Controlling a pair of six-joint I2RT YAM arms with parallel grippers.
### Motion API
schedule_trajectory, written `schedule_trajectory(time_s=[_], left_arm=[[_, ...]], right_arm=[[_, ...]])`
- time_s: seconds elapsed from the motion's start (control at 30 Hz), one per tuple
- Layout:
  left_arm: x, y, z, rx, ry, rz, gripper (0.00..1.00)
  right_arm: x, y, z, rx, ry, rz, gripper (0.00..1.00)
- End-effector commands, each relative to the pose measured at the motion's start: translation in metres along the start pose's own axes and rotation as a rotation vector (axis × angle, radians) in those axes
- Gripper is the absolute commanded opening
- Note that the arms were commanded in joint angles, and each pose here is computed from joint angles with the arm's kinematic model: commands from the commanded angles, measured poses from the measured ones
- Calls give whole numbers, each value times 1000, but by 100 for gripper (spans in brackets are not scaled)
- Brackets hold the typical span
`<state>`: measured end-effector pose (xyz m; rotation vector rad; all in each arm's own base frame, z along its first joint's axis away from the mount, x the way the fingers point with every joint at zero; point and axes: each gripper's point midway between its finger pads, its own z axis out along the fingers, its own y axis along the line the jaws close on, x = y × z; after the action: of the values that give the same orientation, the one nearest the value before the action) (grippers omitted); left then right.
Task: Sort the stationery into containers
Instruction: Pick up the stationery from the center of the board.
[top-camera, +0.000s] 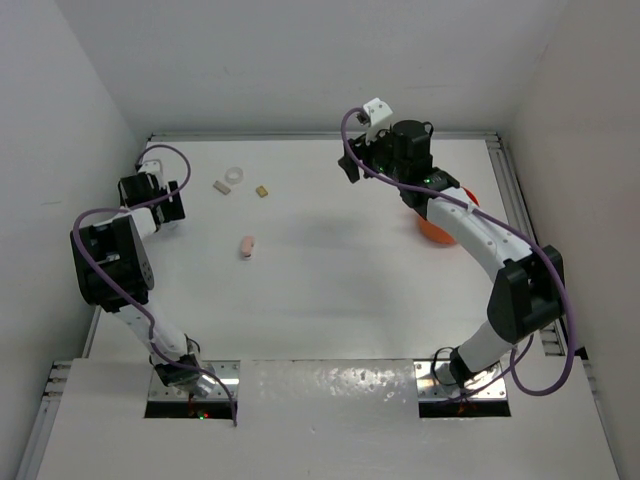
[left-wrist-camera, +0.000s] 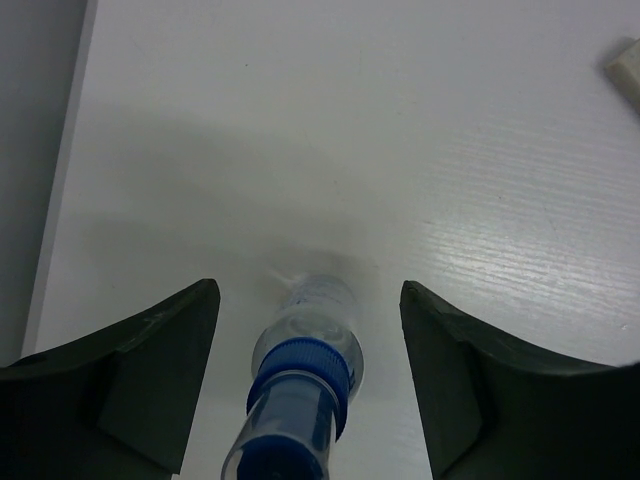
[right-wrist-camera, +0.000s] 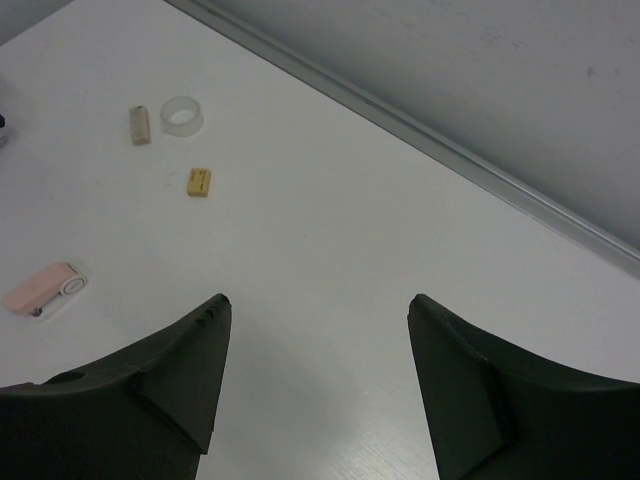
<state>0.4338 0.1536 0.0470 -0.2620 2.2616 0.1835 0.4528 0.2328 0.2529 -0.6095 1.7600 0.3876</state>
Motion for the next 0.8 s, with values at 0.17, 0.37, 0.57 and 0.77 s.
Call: schedule_trajectory(time_s=[0.17, 0.37, 0.57, 0.77], left_arm=[[-11, 7, -3, -35, -34, 30, 58], [-17, 1, -1, -27, -51, 48, 48], [-14, -2, -3, -15, -34, 45, 45], [-4, -3, -7, -8, 2, 48, 68]], right_arm=[[-24, -6, -5, 34, -55, -34, 70], [-23, -8, -9, 44, -53, -71, 71], [-23, -10, -12, 55, -53, -80, 71], [-23, -11, -14, 60, -54, -83, 71]])
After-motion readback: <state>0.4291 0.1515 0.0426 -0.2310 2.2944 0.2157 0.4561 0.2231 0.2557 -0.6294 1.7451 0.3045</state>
